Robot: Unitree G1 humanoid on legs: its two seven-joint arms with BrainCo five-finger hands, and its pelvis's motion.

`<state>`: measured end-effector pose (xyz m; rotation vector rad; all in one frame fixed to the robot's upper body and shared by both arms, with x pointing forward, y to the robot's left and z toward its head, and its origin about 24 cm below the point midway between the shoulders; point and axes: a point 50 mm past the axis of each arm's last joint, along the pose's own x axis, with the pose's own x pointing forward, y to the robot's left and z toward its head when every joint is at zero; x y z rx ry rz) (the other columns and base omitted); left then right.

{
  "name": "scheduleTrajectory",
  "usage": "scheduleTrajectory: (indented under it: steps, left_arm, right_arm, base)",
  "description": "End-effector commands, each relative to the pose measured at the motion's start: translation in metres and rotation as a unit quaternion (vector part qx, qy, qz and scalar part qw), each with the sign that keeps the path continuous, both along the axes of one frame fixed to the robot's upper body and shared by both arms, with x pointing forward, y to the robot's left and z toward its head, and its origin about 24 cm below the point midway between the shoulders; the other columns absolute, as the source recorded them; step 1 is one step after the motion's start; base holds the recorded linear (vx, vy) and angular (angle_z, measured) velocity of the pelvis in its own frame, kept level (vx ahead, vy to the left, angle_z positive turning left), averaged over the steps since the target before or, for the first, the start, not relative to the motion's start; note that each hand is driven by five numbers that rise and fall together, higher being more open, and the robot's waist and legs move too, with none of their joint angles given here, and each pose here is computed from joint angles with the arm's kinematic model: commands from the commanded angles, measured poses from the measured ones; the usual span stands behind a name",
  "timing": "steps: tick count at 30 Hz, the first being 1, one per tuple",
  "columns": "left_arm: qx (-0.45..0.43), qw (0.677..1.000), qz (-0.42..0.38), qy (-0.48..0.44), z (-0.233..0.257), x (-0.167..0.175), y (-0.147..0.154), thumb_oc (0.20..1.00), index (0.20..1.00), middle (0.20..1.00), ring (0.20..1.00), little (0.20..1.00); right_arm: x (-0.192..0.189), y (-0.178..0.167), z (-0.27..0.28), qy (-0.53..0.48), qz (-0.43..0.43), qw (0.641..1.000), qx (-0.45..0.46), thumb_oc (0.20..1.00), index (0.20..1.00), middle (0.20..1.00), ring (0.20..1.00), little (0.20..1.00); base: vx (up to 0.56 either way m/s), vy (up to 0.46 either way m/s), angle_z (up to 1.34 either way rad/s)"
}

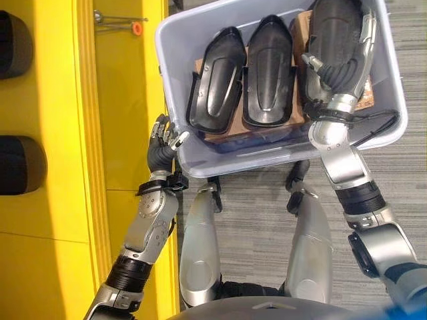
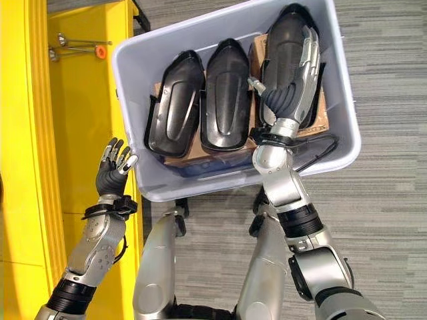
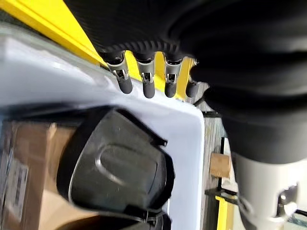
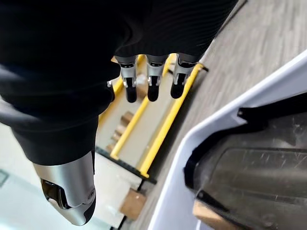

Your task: Move parts from the plastic box to the shelf.

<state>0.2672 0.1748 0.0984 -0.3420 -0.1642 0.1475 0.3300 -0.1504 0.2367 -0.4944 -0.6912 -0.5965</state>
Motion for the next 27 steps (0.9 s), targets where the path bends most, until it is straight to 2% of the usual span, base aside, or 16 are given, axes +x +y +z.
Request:
scheduleTrajectory:
  steps: [1,11,20,27]
  left_arm:
    - [0.005,0.999,-0.023,-0.048,0.020,-0.006,-0.005,1.000,1.000,1.000,1.000,1.000]
    - [0.009,0.998,-0.028,-0.049,0.023,-0.002,-0.006,1.000,1.000,1.000,1.000,1.000]
    - [0.008,0.998,-0.035,-0.049,0.023,0.002,-0.006,1.000,1.000,1.000,1.000,1.000]
    - [0.011,0.998,-0.038,-0.049,0.022,0.007,-0.008,1.000,1.000,1.000,1.000,1.000]
  right_arm:
    - [-0.009,0.008,0.030,-0.074,0.002,0.997,-0.027,1.000,1.000,1.000,1.000,1.000]
    - [0.005,0.008,0.019,-0.018,-0.047,0.997,-0.053,1.000,1.000,1.000,1.000,1.000]
    - [0.019,-0.010,-0.004,0.034,-0.098,0.995,0.001,1.000,1.000,1.000,1.000,1.000]
    - [0.028,-0.027,-0.028,0.075,-0.121,0.987,0.080,1.000,1.000,1.000,1.000,1.000]
  base:
    - [0.02,0.002,0.09]
    - [0.01,0.007,0.02]
    - [0.00,-0.001,0.01]
    - [0.00,-0.001,0.01]
